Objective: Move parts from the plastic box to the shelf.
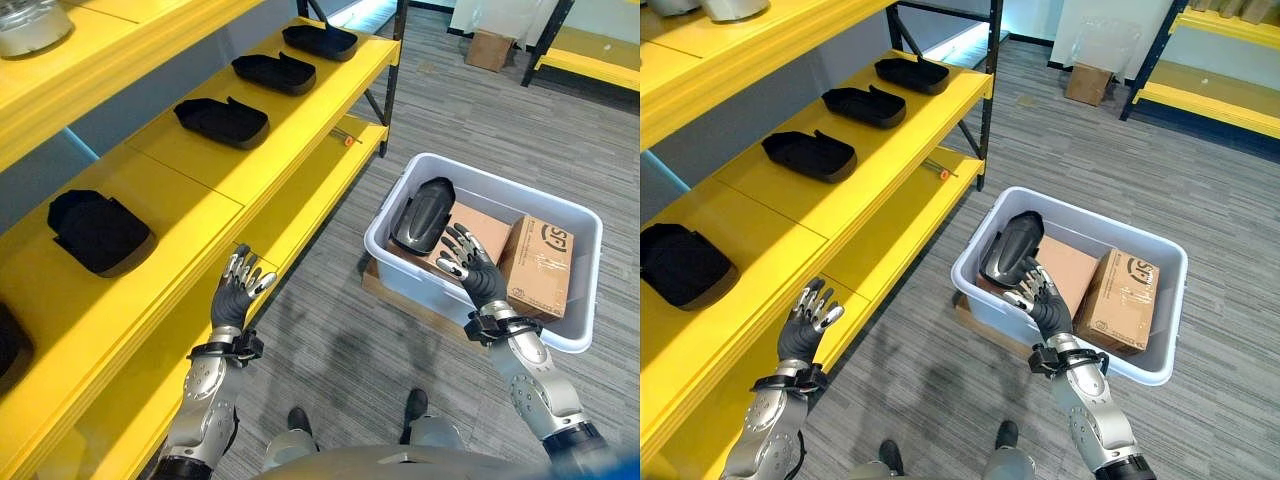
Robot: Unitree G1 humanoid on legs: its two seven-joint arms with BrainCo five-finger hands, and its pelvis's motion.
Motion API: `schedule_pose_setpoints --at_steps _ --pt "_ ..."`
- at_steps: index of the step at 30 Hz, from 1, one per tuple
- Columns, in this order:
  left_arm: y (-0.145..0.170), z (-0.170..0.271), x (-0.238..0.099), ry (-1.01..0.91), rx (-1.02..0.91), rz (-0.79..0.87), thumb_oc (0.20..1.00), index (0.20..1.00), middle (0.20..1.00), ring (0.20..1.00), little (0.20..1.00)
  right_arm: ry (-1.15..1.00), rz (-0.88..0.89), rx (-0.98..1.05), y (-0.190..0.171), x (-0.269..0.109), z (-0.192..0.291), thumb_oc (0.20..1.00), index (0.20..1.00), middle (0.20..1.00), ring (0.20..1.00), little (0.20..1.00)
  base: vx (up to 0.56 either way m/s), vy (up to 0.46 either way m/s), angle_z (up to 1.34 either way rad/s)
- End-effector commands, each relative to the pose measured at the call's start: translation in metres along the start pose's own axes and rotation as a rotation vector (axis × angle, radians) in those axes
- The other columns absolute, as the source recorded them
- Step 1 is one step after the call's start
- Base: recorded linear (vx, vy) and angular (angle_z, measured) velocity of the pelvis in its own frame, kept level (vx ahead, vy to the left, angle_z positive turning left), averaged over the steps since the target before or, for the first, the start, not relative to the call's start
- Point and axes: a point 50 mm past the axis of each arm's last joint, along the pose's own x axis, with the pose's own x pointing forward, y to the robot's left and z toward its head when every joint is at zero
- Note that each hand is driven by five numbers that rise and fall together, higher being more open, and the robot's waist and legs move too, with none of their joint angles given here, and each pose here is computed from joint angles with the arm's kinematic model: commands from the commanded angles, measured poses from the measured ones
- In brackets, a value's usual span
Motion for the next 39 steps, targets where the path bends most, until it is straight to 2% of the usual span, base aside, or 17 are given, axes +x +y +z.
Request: schedule_pose_setpoints --at_steps 1,5,9,14,28,37,39 --pt "0.003 0.022 0.005 -0.112 0.055 -0.022 1.0 1.0 1.0 1.0 1.0 -0.168 0.039 0.052 0.012 0.006 0.025 1.0 1.0 1.0 1.0 1.0 0.09 -0.156 -0.34" --pt "0.0 0.021 0.006 -0.112 0.038 -0.021 1.0 1.0 1.0 1.0 1.0 -0.163 0.024 0.045 0.008 0.003 0.024 1.0 1.0 1.0 1.0 1.0 0.08 -0.018 -0.66" --pt "-0.002 0.02 0.007 -0.123 0.009 -0.005 1.0 1.0 1.0 1.0 1.0 -0.155 -0.068 0.013 -0.006 0.002 0.02 1.0 1.0 1.0 1.0 1.0 0.29 0.304 -0.37" --pt "-0.004 0.019 0.004 -0.116 0.0 -0.028 1.0 1.0 1.0 1.0 1.0 -0.144 -0.092 0.022 -0.008 -0.005 0.014 1.0 1.0 1.0 1.0 1.0 0.25 0.318 -0.85" --pt "0.002 0.039 0.016 -0.186 0.114 -0.02 1.0 1.0 1.0 1.0 1.0 -0.038 0.057 0.046 0.02 -0.005 -0.005 1.0 1.0 1.0 1.0 1.0 0.07 0.141 -0.45" --pt "-0.026 0.054 0.037 -0.27 0.159 -0.12 1.0 1.0 1.0 1.0 1.0 -0.106 0.089 -0.026 0.023 0.0 0.011 1.0 1.0 1.0 1.0 1.0 -0.03 -0.088 -0.13" --pt "-0.047 0.079 0.06 -0.401 0.202 -0.121 1.0 1.0 1.0 1.0 1.0 -0.171 0.109 -0.058 0.03 0.008 0.025 1.0 1.0 1.0 1.0 1.0 -0.14 -0.091 -0.38"
